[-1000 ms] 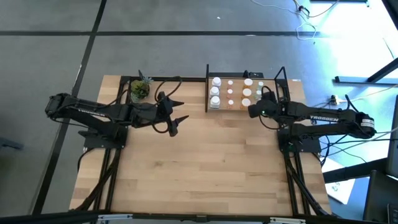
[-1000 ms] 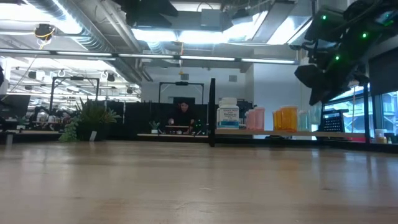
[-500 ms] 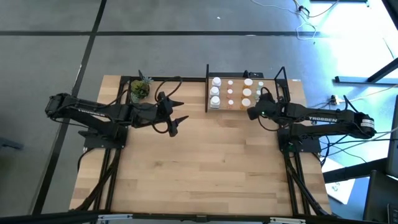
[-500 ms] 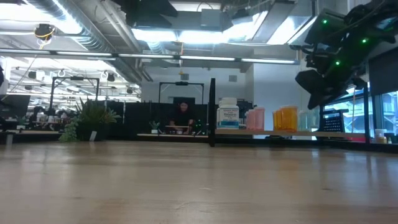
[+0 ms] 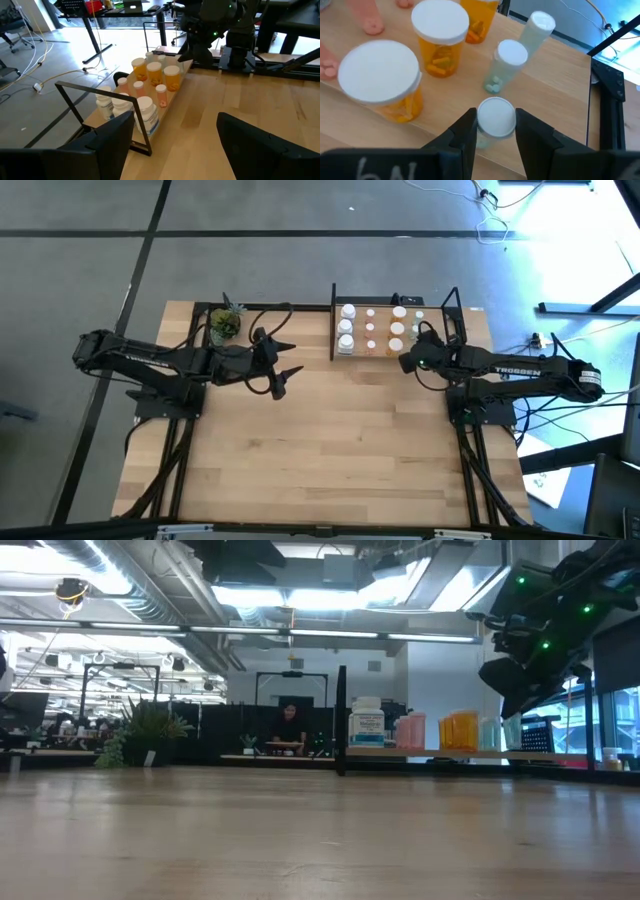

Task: Pick and place medicine bottles onto shelf by color
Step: Put the blue pill bottle on the shelf aligned with the other blue pill bottles

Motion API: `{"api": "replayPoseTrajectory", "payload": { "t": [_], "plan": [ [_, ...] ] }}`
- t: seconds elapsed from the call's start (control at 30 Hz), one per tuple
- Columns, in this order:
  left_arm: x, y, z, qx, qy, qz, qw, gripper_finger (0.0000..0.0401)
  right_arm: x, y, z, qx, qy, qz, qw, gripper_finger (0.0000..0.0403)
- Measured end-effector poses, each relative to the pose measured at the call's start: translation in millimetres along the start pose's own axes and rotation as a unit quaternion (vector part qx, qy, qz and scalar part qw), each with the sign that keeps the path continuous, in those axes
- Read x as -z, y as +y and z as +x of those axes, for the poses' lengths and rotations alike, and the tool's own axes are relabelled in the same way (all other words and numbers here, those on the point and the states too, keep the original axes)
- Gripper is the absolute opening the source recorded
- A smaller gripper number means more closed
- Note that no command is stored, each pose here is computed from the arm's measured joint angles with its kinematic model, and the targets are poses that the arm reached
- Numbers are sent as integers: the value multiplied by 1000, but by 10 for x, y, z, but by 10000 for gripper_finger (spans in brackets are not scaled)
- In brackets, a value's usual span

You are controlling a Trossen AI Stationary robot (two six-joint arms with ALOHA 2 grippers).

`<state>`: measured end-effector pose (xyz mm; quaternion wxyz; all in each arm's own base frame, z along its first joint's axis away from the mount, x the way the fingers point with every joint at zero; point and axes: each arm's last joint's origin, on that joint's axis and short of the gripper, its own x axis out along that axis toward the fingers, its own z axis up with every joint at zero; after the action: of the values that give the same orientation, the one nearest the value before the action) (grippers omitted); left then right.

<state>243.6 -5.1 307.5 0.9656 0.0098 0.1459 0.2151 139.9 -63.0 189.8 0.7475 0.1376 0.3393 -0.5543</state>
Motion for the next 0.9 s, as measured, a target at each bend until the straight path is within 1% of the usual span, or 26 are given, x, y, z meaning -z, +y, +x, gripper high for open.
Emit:
{"api": "replayPoseTrajectory", "payload": {
  "t": [0.27, 0.67, 0.77, 0.9],
  "plan": [
    [0, 0, 0, 0, 0, 0, 1000, 279, 23, 53, 68, 17, 10, -14, 1000, 122],
    [0, -1, 0, 0, 0, 0, 1000, 279, 3, 79, 73, 3, 6, -4, 1000, 124],
    [0, -1, 0, 0, 0, 0, 1000, 279, 3, 80, 73, 2, 6, -4, 1000, 135],
    [4, -1, 0, 0, 2, 1, 1000, 279, 14, 81, 77, -1, 12, -7, 1000, 161]
  ]
}}
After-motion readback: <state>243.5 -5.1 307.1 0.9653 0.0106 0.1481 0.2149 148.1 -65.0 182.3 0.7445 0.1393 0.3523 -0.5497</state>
